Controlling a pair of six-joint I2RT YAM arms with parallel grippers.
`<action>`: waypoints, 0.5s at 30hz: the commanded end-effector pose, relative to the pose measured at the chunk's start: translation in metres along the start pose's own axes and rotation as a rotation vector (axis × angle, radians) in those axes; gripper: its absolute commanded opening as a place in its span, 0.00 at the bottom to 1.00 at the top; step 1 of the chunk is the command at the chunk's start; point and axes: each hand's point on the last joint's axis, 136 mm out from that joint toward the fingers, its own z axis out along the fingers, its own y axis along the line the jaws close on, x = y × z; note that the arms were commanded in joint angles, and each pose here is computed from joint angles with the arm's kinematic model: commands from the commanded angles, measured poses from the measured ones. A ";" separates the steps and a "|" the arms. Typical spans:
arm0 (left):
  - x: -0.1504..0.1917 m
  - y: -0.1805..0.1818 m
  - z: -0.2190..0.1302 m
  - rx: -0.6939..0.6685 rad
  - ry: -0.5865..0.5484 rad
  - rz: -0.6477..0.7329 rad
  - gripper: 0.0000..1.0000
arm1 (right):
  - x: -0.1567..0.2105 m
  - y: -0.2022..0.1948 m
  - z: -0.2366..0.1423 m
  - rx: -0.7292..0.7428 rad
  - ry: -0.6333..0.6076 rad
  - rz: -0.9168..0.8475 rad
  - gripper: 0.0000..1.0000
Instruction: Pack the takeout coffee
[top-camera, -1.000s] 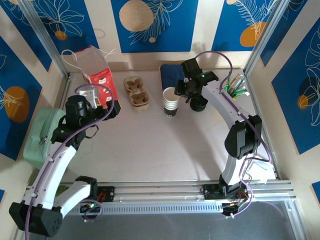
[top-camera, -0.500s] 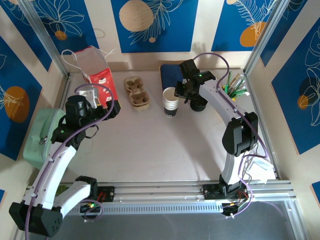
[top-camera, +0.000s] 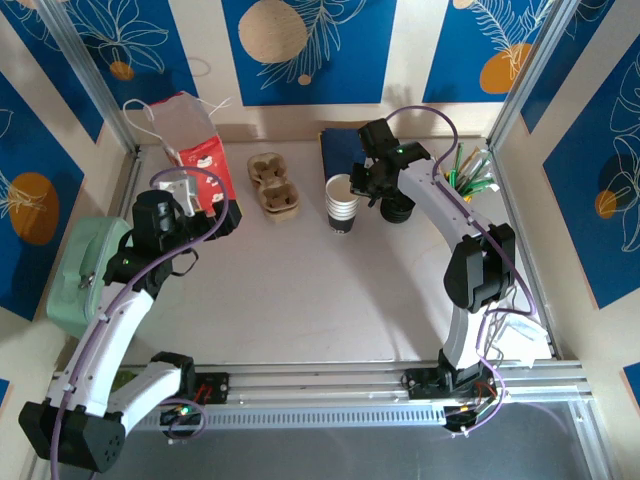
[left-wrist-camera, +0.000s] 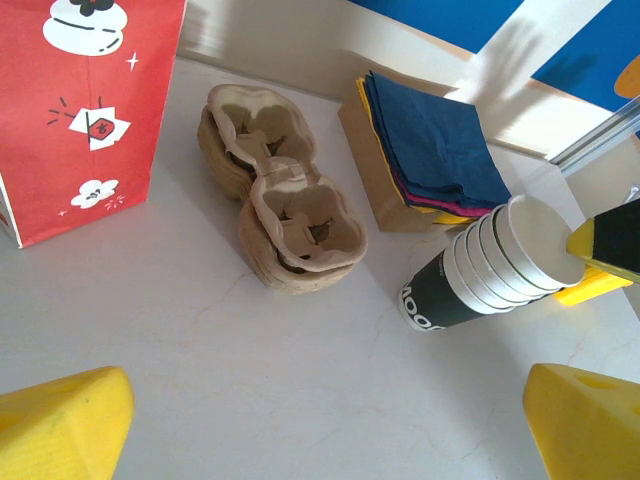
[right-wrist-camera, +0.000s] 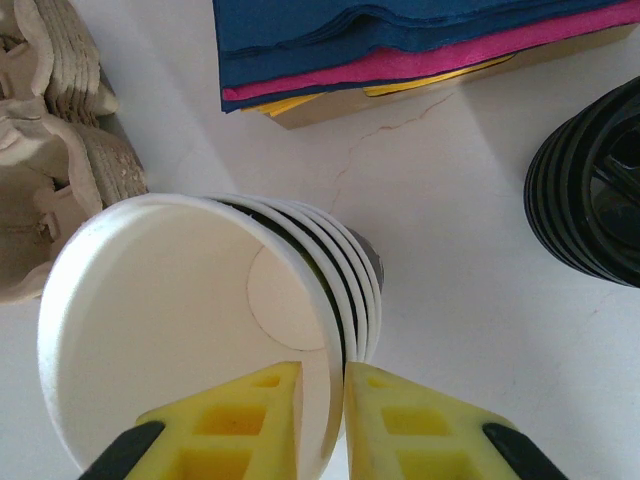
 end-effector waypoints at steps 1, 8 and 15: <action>0.003 0.000 0.003 0.002 0.005 -0.007 0.99 | 0.002 0.008 0.001 -0.021 0.018 -0.003 0.16; 0.006 0.002 0.005 -0.005 0.015 -0.012 0.99 | 0.002 0.011 -0.003 -0.033 0.017 -0.005 0.09; 0.006 0.003 0.004 -0.008 0.015 -0.012 0.99 | 0.000 0.014 -0.011 -0.048 0.015 -0.004 0.07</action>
